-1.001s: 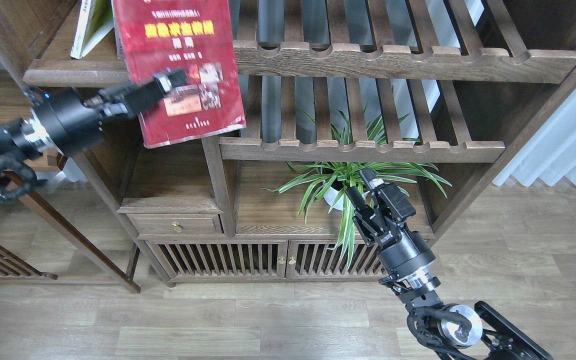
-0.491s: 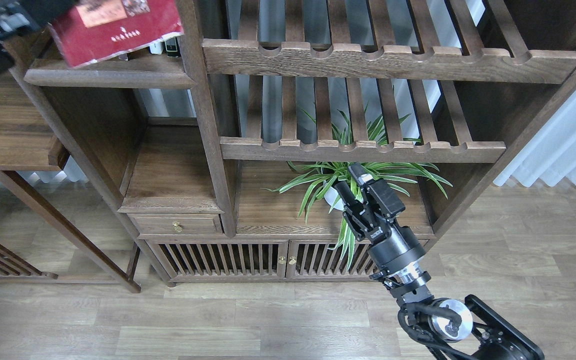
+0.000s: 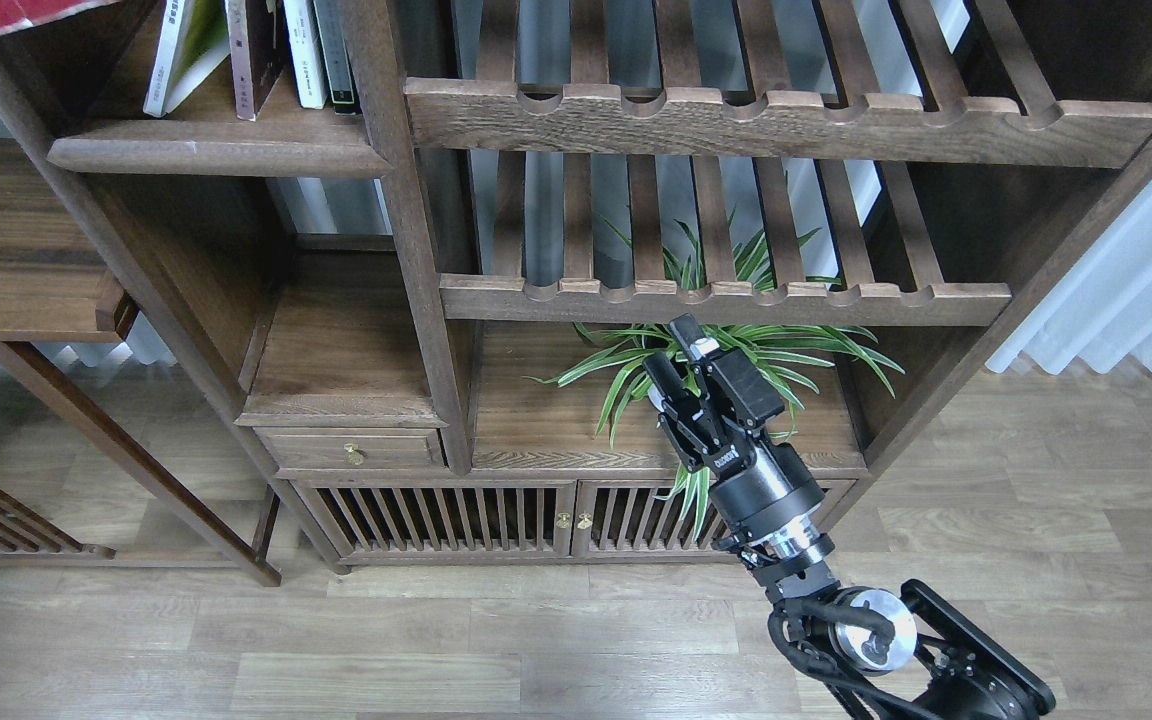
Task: Organize books on shelf
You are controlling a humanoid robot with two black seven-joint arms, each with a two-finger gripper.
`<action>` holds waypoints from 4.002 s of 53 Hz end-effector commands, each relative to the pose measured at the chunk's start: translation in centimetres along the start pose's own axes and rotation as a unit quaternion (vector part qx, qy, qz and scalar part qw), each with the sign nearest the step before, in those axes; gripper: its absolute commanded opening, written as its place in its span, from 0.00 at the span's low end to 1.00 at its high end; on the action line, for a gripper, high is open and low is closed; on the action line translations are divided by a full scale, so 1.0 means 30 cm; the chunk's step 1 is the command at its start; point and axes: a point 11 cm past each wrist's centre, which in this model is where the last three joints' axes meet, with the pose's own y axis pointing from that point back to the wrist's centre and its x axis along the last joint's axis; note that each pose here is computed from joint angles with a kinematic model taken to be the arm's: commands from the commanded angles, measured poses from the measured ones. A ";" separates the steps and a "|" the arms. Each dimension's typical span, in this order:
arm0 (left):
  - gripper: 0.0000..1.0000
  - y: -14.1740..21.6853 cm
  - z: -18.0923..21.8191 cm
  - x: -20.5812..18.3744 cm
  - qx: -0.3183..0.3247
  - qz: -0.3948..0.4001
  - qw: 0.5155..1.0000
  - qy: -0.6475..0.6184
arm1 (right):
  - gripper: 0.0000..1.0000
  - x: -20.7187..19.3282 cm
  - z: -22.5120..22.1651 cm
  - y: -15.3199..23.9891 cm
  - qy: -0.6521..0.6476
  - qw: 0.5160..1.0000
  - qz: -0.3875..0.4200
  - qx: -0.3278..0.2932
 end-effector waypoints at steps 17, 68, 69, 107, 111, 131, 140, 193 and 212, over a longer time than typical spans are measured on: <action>0.06 0.076 0.049 0.084 0.014 0.054 0.998 -0.025 | 0.74 -0.021 0.082 -0.077 -0.019 0.999 -0.022 -0.021; 0.05 0.091 0.117 0.128 -0.041 0.125 0.986 -0.106 | 0.73 -0.005 0.158 -0.081 -0.030 0.998 -0.017 -0.049; 0.05 0.091 0.117 0.129 -0.042 0.127 0.985 -0.106 | 0.73 -0.007 0.158 -0.083 -0.029 0.998 -0.017 -0.049; 0.05 -0.056 -0.105 0.156 -0.066 0.212 0.970 -0.102 | 0.73 -0.013 0.199 -0.099 -0.028 0.997 -0.020 -0.075; 0.05 -0.063 -0.114 0.160 -0.069 0.223 0.967 -0.103 | 0.73 -0.011 0.202 -0.103 -0.027 0.996 -0.019 -0.078; 0.05 -0.108 -0.195 0.172 -0.094 0.274 0.952 -0.095 | 0.73 -0.010 0.211 -0.135 -0.026 0.996 -0.022 -0.080; 0.05 -0.167 -0.278 0.150 -0.099 0.277 0.951 -0.092 | 0.73 -0.009 0.207 -0.133 -0.026 0.996 -0.021 -0.078; 0.06 -0.370 -0.332 0.200 -0.130 0.308 0.933 -0.135 | 0.73 0.005 0.208 -0.136 -0.029 0.997 -0.016 -0.074; 0.16 -0.379 -0.336 0.240 -0.115 0.319 0.929 -0.150 | 0.73 -0.003 0.194 -0.162 -0.021 0.997 -0.020 -0.075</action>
